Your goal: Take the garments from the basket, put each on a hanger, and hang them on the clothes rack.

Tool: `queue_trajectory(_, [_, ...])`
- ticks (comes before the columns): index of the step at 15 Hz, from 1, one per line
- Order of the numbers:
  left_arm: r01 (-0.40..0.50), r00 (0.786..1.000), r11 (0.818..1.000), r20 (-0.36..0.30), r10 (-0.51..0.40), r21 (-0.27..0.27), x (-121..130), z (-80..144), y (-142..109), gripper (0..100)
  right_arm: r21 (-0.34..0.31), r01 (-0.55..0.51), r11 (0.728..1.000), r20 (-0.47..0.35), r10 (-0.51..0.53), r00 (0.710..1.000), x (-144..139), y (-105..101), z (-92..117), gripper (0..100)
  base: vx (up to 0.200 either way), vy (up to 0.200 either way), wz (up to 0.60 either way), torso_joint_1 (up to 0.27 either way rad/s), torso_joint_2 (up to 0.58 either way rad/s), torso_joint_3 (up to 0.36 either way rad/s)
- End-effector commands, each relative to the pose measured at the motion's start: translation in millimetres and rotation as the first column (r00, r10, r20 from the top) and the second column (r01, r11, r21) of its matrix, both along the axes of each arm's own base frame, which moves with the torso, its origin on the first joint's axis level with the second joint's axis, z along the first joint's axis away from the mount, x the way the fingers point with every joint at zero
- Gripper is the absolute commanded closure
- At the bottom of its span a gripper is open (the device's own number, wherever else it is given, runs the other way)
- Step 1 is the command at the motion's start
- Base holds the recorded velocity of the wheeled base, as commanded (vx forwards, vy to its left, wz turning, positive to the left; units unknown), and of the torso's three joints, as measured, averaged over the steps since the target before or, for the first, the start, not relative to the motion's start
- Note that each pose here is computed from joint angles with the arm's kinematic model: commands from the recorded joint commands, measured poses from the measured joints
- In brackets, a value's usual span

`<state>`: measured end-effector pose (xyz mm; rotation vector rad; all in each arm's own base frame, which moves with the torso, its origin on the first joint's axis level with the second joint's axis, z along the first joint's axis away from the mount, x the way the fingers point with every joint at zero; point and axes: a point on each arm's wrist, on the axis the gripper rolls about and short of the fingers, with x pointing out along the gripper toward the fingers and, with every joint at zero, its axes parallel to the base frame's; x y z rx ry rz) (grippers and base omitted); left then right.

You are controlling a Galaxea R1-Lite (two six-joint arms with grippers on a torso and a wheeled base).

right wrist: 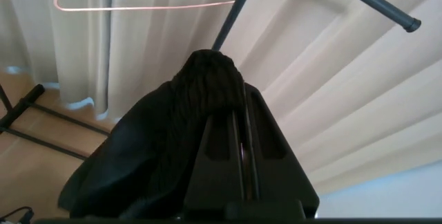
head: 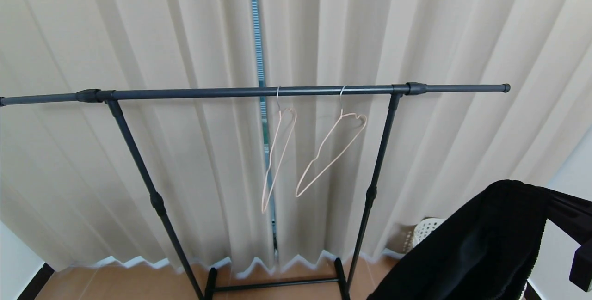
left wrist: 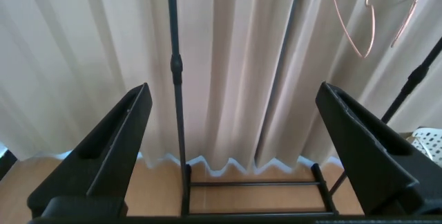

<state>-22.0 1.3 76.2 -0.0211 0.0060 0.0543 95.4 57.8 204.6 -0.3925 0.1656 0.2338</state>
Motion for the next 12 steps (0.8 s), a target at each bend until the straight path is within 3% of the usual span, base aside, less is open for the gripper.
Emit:
queue_trajectory(1, [0.001, 1.0, 1.0, -0.001, -0.001, 0.0, 0.1, 0.1, 0.0, 0, -0.002, -0.001, 1.0, -0.001, 0.001, 1.0, 0.3, 0.3, -0.2, 100, 0.0, -0.2, 0.0, 0.002, 0.01, 0.007])
queue_trajectory(4, [0.001, 1.0, 1.0, 0.0, -0.001, 0.0, 0.0, 0.0, 0.0, 0, -0.006, -0.001, 1.0, -0.008, 0.001, 1.0, 0.1, 0.1, -2.1, 100, 0.0, -0.2, 0.0, 0.004, 0.0, 0.006])
queue_trajectory(10, [0.001, 1.0, 1.0, -0.001, -0.001, -0.002, 0.1, 0.1, 0.0, 0, -0.008, -0.001, 1.0, -0.01, 0.001, 1.0, -0.7, -0.4, -3.8, 100, 0.0, 0.0, 0.0, 0.0, 0.0, 0.0])
queue_trajectory(12, [0.001, 1.0, 1.0, -0.001, -0.001, -0.002, 0.1, 0.1, 0.0, 0, -0.009, -0.001, 1.0, -0.011, 0.001, 1.0, -0.4, -0.2, -4.0, 100, -0.2, 0.0, 0.0, 0.0, 0.0, 0.002])
